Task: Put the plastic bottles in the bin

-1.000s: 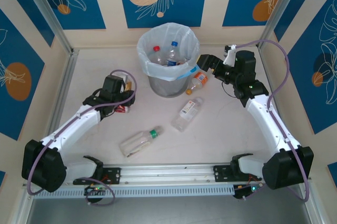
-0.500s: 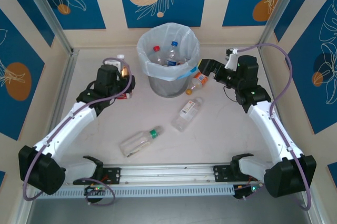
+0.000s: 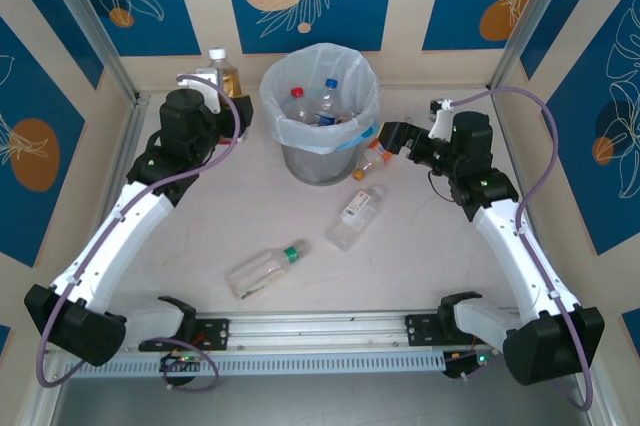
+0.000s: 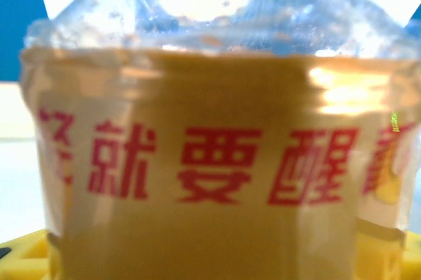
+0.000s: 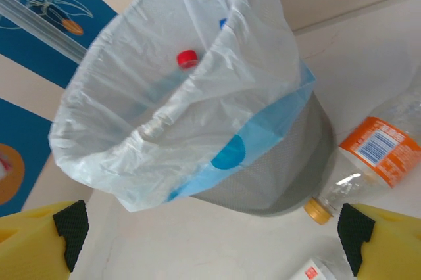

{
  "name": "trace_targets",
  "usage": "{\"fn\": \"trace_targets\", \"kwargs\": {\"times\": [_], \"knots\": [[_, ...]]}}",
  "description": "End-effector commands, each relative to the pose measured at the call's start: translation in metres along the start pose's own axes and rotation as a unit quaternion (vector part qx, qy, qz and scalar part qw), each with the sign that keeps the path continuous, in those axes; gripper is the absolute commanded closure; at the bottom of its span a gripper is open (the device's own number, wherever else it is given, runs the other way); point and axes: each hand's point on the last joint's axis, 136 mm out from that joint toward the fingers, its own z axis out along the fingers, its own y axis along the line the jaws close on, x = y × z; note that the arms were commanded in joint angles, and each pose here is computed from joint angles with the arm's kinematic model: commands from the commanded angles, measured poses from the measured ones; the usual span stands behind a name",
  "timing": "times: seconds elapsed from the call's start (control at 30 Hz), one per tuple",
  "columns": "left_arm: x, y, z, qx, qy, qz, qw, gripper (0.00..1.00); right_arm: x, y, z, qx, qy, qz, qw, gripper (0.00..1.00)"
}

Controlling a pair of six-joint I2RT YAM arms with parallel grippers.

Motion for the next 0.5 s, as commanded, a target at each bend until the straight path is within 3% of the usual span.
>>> {"fn": "trace_targets", "kwargs": {"times": [0.0,0.17,0.47], "knots": [[-0.043,-0.016,0.001,0.036,-0.063,0.031,0.997,0.42,-0.003,-0.002,-0.009,0.023,-0.002,-0.02,1.0,0.01],[-0.076,-0.051,0.014,0.111,-0.11,0.076,0.985,0.42,0.0,-0.002,-0.01,0.027,0.004,-0.024,0.999,0.0],[-0.081,-0.097,0.055,0.209,-0.085,0.084,0.971,0.42,0.004,-0.012,-0.015,0.064,0.01,-0.036,0.997,0.0]]}}
